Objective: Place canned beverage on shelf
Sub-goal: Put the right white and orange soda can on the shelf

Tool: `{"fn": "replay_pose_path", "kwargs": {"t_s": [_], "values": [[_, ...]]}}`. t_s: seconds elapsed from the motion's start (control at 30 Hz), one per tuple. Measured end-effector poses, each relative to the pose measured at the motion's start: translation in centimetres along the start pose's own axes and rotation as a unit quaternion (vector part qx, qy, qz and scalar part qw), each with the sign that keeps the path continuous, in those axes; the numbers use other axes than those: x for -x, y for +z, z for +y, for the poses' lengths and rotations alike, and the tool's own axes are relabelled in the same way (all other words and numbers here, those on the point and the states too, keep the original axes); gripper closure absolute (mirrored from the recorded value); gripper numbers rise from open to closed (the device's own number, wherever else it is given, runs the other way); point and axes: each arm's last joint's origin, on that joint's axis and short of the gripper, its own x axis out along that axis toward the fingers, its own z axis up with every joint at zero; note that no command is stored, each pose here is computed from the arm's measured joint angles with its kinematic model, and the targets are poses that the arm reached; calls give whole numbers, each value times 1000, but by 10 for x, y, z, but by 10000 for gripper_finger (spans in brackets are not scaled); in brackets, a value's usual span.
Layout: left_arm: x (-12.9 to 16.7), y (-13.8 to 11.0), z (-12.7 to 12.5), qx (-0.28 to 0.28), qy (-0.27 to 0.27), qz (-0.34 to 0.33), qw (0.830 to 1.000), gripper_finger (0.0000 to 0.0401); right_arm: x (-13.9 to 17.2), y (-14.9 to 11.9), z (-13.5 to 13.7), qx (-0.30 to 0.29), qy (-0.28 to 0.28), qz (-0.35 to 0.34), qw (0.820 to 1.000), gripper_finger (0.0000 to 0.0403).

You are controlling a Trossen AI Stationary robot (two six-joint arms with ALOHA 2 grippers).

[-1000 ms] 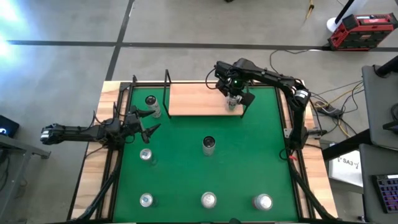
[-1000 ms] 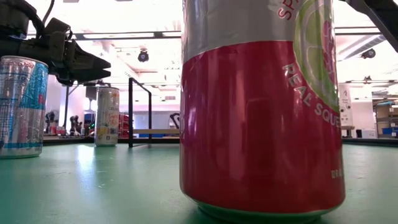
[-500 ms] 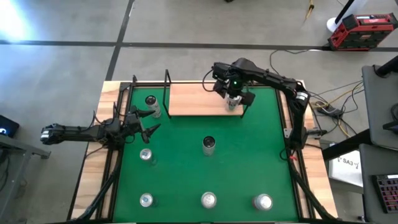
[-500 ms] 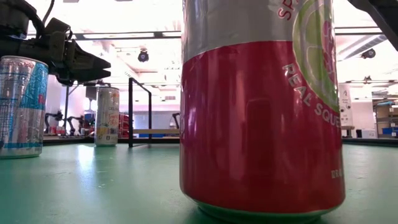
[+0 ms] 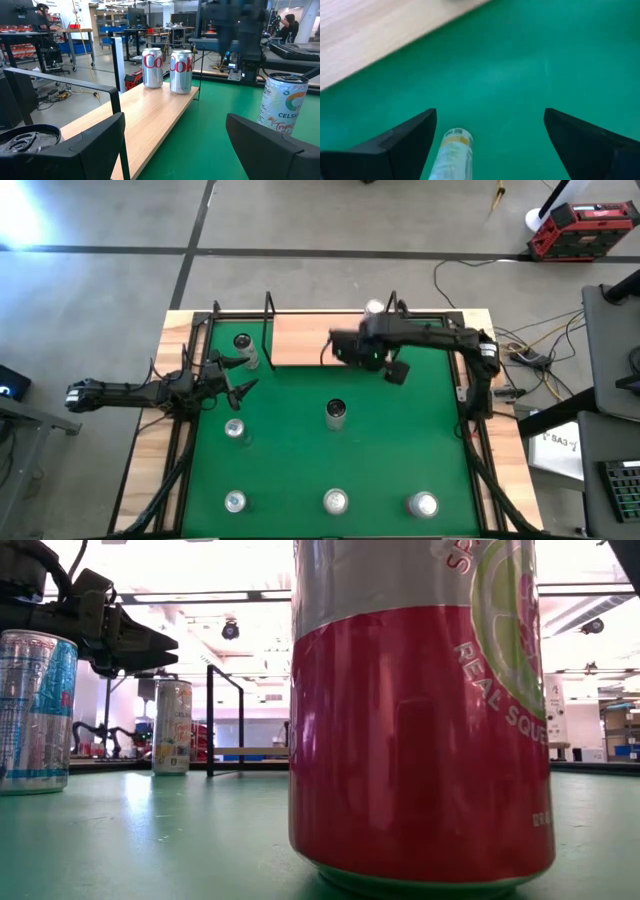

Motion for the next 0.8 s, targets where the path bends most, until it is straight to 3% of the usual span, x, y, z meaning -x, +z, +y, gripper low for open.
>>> {"fn": "replay_pose_path", "kwargs": {"t_s": [0.3, 0.57, 0.8], "values": [[0, 0, 0, 0, 0, 0, 1000, 69, -6, -76, -40, -89, -6, -17, 996, 44], [0, 0, 0, 0, 0, 0, 1000, 69, -5, -148, -106, -154, -3, -18, 988, 44], [0, 0, 0, 0, 0, 0, 1000, 69, -3, -190, -163, -212, -18, -2, 977, 44]]}}
